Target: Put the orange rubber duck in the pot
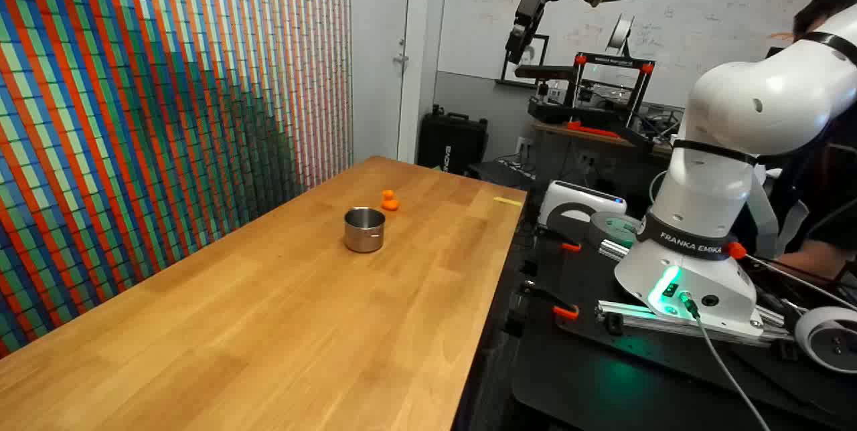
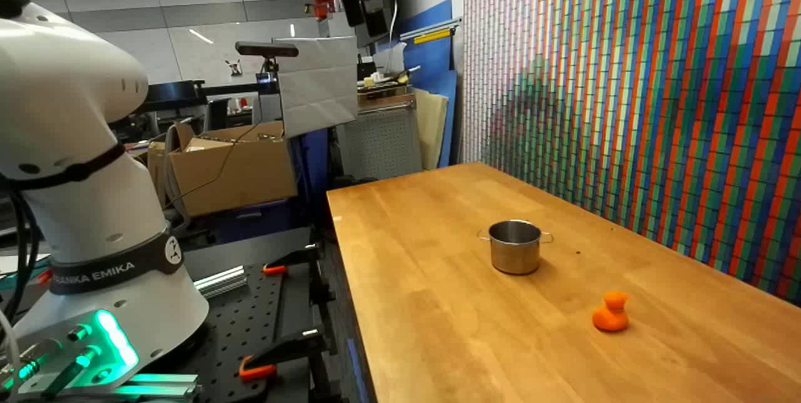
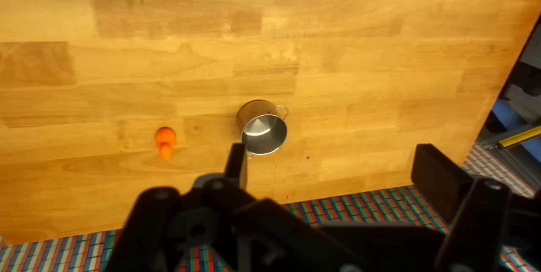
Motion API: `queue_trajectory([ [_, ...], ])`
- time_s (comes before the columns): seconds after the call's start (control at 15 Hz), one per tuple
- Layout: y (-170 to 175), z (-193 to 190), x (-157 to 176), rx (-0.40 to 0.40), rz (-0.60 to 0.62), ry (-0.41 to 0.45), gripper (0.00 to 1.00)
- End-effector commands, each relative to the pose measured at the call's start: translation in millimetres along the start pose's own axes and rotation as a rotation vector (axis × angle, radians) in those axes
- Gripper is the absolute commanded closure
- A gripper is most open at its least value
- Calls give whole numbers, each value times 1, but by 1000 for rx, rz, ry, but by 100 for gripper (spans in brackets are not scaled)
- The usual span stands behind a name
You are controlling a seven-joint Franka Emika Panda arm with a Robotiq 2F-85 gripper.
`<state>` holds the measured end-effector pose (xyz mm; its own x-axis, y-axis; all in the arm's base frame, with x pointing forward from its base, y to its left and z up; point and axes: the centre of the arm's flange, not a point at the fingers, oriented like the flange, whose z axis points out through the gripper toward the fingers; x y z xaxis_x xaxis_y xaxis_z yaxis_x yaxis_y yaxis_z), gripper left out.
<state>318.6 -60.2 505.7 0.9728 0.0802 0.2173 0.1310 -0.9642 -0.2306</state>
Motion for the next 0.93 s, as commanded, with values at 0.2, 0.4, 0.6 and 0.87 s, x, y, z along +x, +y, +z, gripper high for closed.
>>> queue_trajectory([
  [0.2, 0, -4, 1, -2, -1, 8, 0],
  [0.4, -2, -1, 4, -4, -4, 8, 0],
  [0.6, -9, 9, 30, -22, -50, -5, 0],
  [0.87, -19, 39, 87, -53, -105, -29, 0],
])
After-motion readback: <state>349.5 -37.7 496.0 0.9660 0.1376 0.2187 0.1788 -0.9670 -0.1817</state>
